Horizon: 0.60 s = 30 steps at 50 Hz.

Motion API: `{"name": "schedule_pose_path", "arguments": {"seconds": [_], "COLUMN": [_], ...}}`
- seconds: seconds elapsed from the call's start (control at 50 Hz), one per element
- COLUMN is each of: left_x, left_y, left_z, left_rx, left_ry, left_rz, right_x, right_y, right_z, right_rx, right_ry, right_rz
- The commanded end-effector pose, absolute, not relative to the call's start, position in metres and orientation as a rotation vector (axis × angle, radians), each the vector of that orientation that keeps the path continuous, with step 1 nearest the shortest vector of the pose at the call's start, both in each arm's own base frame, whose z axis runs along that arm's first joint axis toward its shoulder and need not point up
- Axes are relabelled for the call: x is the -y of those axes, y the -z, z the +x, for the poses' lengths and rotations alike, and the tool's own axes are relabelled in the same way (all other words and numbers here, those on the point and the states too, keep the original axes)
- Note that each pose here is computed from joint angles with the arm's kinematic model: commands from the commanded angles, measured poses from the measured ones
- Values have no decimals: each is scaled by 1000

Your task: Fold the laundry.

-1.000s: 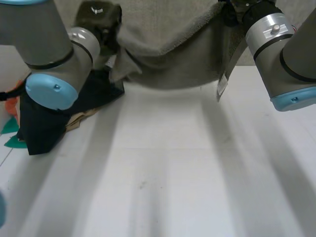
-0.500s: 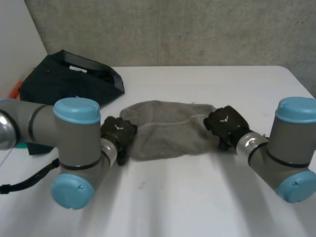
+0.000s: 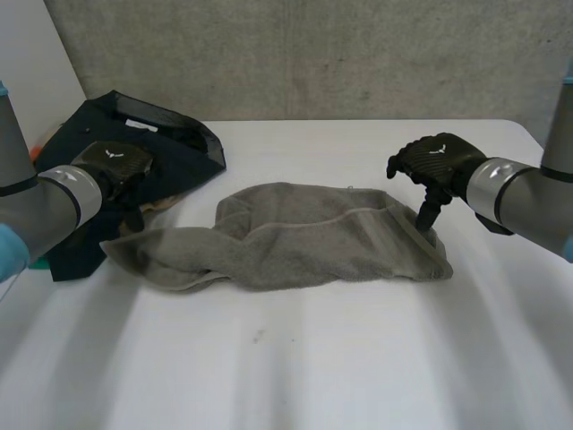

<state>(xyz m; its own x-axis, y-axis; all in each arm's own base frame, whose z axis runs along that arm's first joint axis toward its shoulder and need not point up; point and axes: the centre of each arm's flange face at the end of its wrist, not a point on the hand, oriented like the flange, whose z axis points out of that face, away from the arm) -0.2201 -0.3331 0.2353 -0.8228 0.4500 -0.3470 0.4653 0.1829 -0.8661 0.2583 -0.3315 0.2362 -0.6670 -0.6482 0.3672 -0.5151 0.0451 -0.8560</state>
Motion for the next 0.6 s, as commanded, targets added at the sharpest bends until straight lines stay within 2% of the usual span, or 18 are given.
{"name": "schedule_pose_path", "arguments": {"seconds": [0.02,0.16,0.36,0.6], "left_x": [356,357,372,381], "left_y": [-205,-177,-151,-140], "left_z": [-220,-213,-213,-224], "left_rx": [-2436,-2551,-2510,-2466], "left_ry": [1671,1464,1471,1480], "left_rz": [1037,1078,1106,1151], "right_x": [352,364,386,398], "right_y": [-213,-189,-161,-131], "right_z": [276,298,312,320], "right_rx": [-2142,-2084,-2103,-2116], "right_ry": [1656,1622,1656,1629], "right_rz": [-1247,-1263,-1251,-1208]}}
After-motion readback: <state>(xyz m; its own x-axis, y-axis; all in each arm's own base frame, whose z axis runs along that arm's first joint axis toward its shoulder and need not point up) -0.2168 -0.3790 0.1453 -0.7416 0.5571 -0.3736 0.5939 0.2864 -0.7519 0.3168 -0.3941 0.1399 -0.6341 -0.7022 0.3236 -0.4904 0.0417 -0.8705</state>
